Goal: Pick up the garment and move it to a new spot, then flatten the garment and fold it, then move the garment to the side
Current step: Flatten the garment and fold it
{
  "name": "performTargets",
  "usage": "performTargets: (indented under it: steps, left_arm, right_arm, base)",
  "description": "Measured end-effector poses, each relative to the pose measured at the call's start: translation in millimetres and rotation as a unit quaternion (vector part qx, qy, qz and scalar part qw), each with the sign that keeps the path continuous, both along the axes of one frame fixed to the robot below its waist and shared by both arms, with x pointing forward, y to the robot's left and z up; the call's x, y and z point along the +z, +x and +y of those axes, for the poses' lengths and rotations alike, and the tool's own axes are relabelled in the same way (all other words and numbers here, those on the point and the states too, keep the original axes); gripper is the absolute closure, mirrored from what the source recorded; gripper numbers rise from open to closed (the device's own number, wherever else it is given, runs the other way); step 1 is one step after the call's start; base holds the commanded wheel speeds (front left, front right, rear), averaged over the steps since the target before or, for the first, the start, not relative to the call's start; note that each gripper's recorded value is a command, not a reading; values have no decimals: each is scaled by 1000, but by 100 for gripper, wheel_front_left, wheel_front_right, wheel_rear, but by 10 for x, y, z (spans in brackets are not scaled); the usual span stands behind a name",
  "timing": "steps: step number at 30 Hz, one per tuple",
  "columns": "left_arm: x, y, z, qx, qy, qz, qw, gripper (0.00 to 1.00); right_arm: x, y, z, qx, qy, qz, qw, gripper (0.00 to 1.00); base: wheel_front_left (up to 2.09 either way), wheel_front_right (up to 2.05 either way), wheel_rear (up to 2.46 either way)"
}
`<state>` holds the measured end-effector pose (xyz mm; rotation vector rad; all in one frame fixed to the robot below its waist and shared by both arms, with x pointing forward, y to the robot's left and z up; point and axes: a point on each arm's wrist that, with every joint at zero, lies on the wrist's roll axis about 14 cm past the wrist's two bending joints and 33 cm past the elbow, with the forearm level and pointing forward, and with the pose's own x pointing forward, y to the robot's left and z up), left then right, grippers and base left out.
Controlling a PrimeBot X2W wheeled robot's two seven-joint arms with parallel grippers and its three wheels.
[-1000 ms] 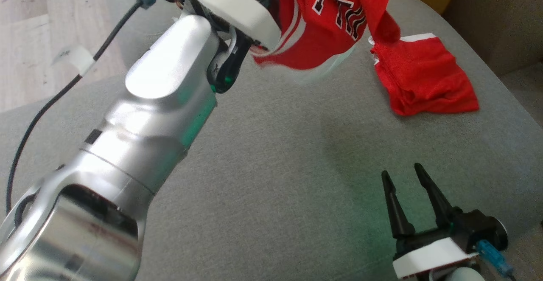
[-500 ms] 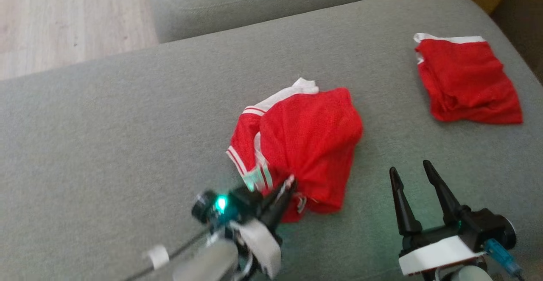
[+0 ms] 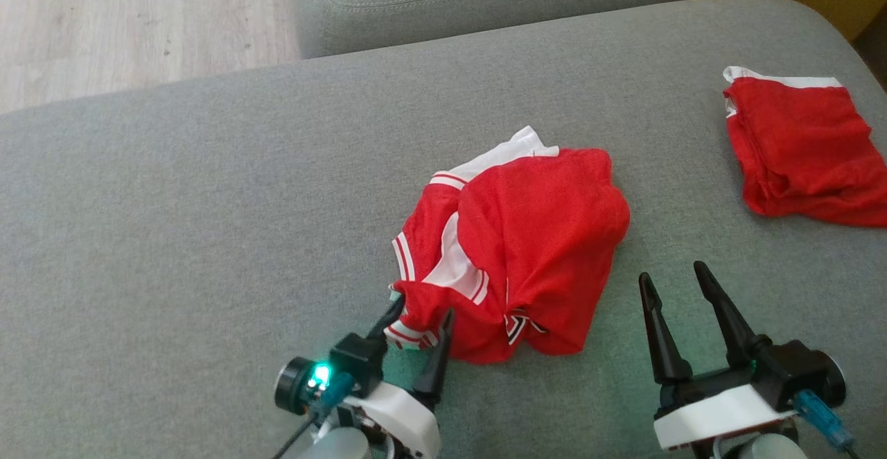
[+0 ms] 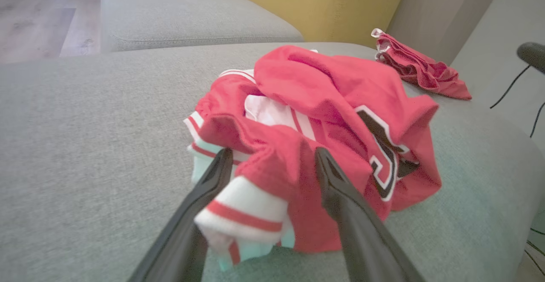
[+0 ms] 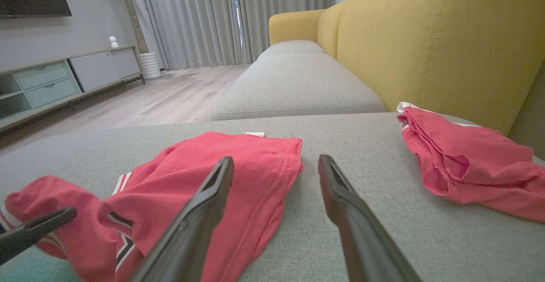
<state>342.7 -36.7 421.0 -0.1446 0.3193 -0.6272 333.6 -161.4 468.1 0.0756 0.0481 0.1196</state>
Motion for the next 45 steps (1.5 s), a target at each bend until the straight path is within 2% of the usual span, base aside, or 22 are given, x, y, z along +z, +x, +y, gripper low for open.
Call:
performTargets:
  steps: [1, 2, 3, 10, 14, 20, 25, 31, 33, 36, 40, 42, 45]
  left_arm:
    - [15, 22, 33, 7, -2, -2, 1000, 5]
    - [34, 42, 53, 12, -4, -4, 1000, 69]
    - [70, 61, 58, 14, -8, -8, 1000, 100]
    - [340, 28, -122, -31, -54, -29, 998, 100]
    - [831, 224, -369, -90, -61, -100, 989, 100]
    - [2118, 720, -829, -163, -63, -266, 948, 100]
    - [2929, 944, -1109, -180, -70, -349, 917, 100]
    - [3957, 804, -1325, -194, -118, -441, 868, 100]
    - [4055, 779, -1296, -190, -125, -449, 864, 100]
    - [3753, 900, -1168, -176, -107, -425, 881, 100]
    - [2560, 1187, -629, -125, -63, -308, 941, 100]
    - [1890, 1161, -273, -88, -50, -236, 967, 100]
    - [1033, 898, 214, -28, -45, -131, 990, 100]
  right_arm:
    - [2, 2, 11, 2, 0, 0, 1000, 0]
    - [5, 1, 19, 3, 0, -1, 1000, 0]
    - [9, -1, 30, 5, 1, -2, 1000, 0]
    - [76, -43, -23, 2, -6, -13, 1000, 0]
    - [118, -83, -43, -3, -6, -20, 1000, 0]
    - [140, -155, -75, -15, -1, -23, 1000, 0]
    - [140, -217, -182, -39, 5, -22, 999, 0]
    - [143, -321, -320, -67, 9, -23, 997, 0]
    - [167, -315, -356, -71, 8, -27, 997, 0]
    - [207, -274, -350, -68, 8, -34, 997, 0]
    - [293, -195, -275, -55, 10, -48, 997, 0]
    - [292, -183, -261, -52, 10, -48, 997, 0]
    - [254, -145, -213, -42, 7, -41, 998, 0]
  base:
    - [0, 0, 0]
    - [0, 0, 0]
    - [0, 0, 0]
    - [0, 0, 0]
    - [0, 0, 0]
    - [0, 0, 0]
    - [0, 0, 0]
    - [0, 0, 0]
    - [0, 0, 0]
    - [0, 0, 0]
    - [0, 0, 0]
    - [0, 0, 0]
    - [0, 0, 0]
